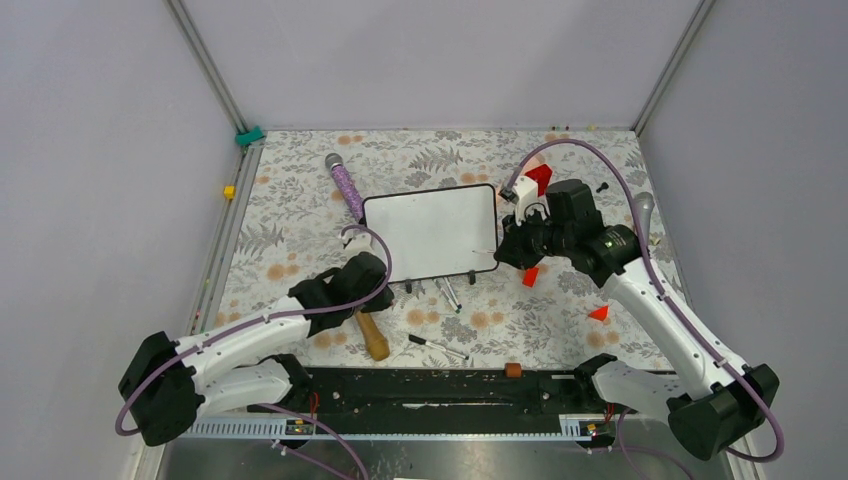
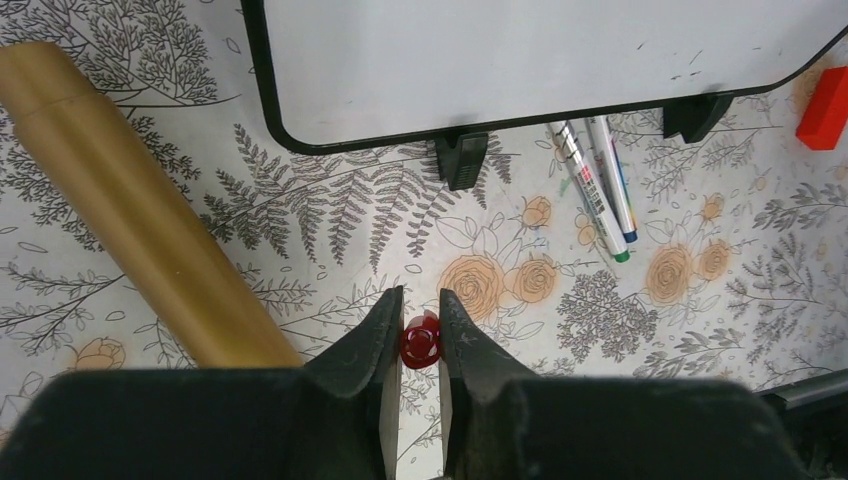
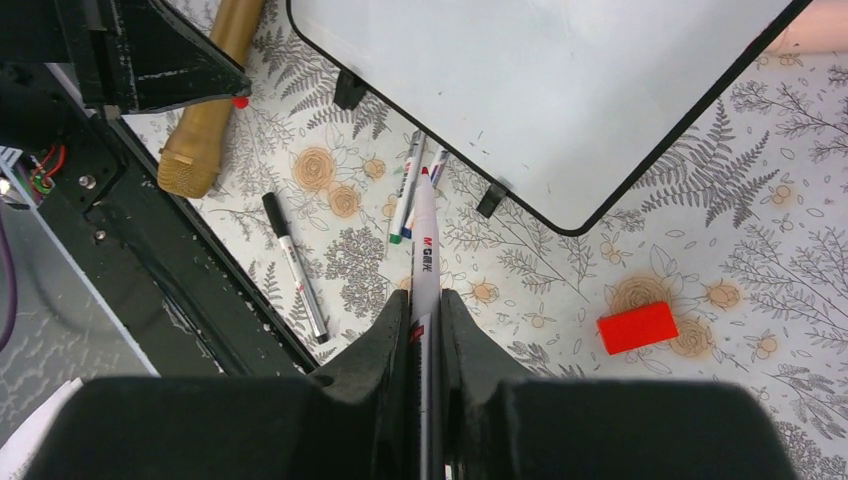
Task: Write a sentence on the whiteboard
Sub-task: Place the pen cap at the center of the board.
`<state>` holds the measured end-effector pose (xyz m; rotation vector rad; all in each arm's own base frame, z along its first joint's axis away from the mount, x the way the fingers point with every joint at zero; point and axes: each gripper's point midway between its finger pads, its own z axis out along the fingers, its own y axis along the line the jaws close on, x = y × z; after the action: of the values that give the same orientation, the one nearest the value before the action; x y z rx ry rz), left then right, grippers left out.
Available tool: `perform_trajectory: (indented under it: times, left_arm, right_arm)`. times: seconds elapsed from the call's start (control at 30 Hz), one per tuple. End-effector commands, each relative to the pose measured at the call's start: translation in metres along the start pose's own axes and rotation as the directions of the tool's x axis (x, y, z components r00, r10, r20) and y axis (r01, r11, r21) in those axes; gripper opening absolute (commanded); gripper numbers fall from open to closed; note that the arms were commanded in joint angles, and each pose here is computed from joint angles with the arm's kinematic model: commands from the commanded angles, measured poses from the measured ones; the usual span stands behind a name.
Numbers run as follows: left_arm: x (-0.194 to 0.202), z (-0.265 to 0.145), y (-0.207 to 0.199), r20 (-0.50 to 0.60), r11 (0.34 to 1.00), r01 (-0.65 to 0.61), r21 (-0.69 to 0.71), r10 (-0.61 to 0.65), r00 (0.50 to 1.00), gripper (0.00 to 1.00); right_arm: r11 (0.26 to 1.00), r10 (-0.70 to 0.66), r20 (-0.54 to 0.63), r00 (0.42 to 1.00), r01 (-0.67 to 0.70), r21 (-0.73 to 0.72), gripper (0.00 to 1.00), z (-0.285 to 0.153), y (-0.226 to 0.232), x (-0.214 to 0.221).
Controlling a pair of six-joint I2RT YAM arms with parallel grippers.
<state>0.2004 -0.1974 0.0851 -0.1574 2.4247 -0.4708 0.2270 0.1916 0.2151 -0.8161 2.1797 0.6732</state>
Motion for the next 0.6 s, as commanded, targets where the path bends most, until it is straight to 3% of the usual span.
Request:
perform_trajectory:
  times: [0.0, 0.3, 0.43, 0.57]
  left_arm:
    - [-0.014, -0.002, -0.001, 0.049, 1.000, -0.025, -0.018, 0.026, 0.998, 0.09]
    - [-0.002, 0.010, 0.001, 0.029, 1.000, -0.028, -0.008, 0.028, 0.999, 0.11]
    - [0.000, 0.011, 0.000, 0.017, 0.999, -0.038, -0.006, 0.038, 0.999, 0.26]
    - [-0.001, 0.008, -0.001, 0.027, 0.999, -0.032, 0.012, 0.032, 0.999, 0.39]
  right_arm:
    - [0.999, -0.045, 0.025, 0.999, 0.044, 0.030, 0.00, 0.001, -0.003, -0.013]
    - [0.989, -0.099, -0.024, 0.995, 0.101, 0.106, 0.00, 0.007, -0.022, -0.006]
    - [0.990, -0.069, -0.015, 0.998, 0.070, 0.122, 0.00, 0.004, -0.022, -0.002]
    - [0.978, 0.046, 0.046, 0.998, -0.055, 0.201, 0.00, -0.002, -0.029, 0.001]
